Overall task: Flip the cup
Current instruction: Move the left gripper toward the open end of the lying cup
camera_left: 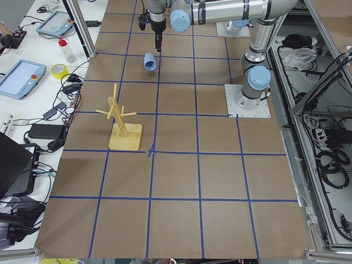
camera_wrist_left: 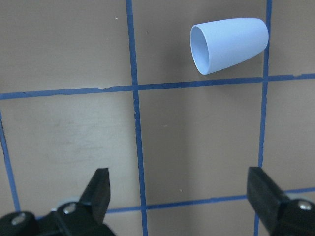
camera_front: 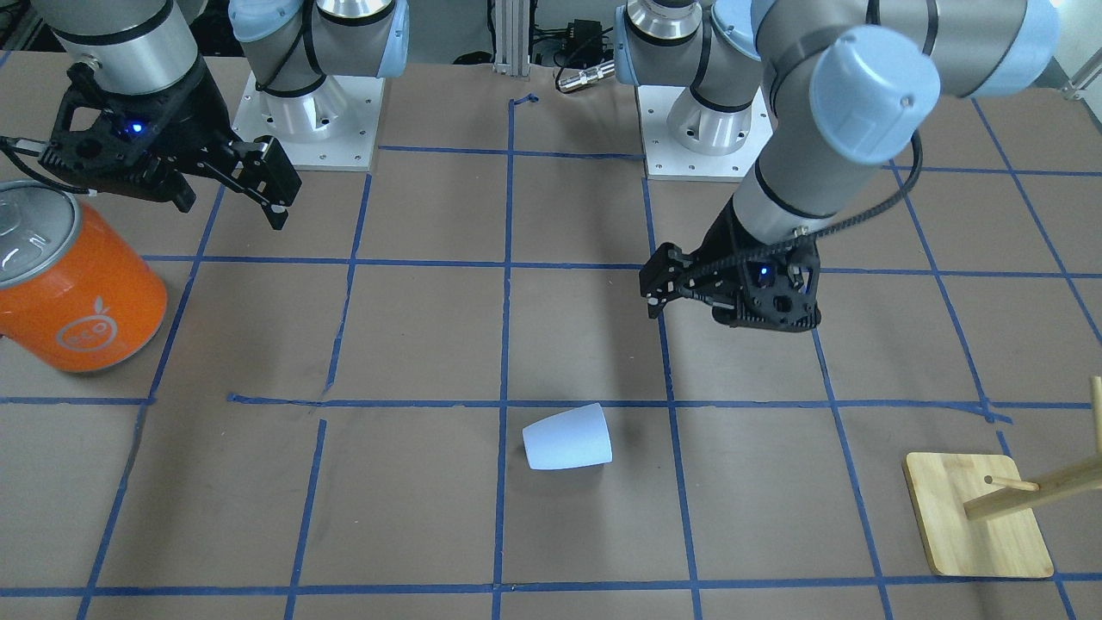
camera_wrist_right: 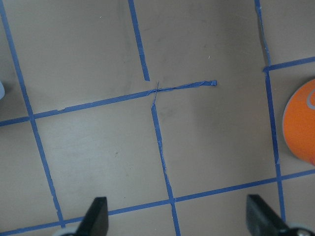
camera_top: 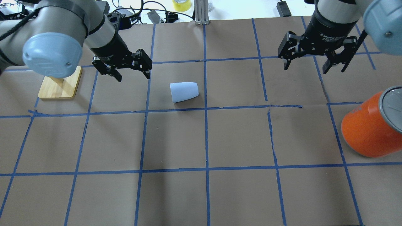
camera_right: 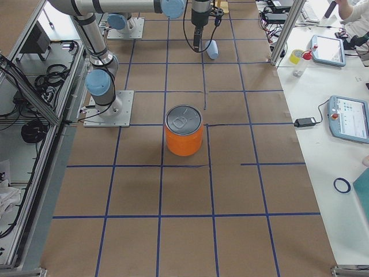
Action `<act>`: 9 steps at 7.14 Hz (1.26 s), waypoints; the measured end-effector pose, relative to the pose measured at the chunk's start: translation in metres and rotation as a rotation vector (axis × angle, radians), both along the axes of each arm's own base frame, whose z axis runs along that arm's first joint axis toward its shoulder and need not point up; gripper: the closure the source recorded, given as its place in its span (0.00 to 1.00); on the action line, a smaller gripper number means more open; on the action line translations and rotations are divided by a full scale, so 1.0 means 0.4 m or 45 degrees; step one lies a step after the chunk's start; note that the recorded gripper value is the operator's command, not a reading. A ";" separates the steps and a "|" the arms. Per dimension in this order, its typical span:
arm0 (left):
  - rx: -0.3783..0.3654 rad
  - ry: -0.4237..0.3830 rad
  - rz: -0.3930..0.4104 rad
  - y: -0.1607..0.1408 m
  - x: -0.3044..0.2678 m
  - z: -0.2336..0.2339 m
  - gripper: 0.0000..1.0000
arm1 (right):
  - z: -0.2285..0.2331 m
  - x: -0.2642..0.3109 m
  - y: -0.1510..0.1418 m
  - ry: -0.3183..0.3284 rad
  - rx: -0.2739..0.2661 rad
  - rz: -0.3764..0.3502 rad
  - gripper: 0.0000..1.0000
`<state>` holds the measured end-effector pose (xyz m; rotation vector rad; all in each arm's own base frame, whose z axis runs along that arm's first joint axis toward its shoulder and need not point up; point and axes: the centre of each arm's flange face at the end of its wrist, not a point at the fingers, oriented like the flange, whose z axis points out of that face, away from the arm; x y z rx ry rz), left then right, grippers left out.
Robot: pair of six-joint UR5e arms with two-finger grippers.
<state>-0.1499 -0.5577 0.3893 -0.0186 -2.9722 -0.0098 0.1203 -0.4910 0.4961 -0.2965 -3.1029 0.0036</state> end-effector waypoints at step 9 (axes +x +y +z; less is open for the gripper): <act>0.124 0.709 0.051 -0.130 0.003 -0.420 0.10 | -0.021 -0.001 -0.013 -0.002 0.011 -0.018 0.00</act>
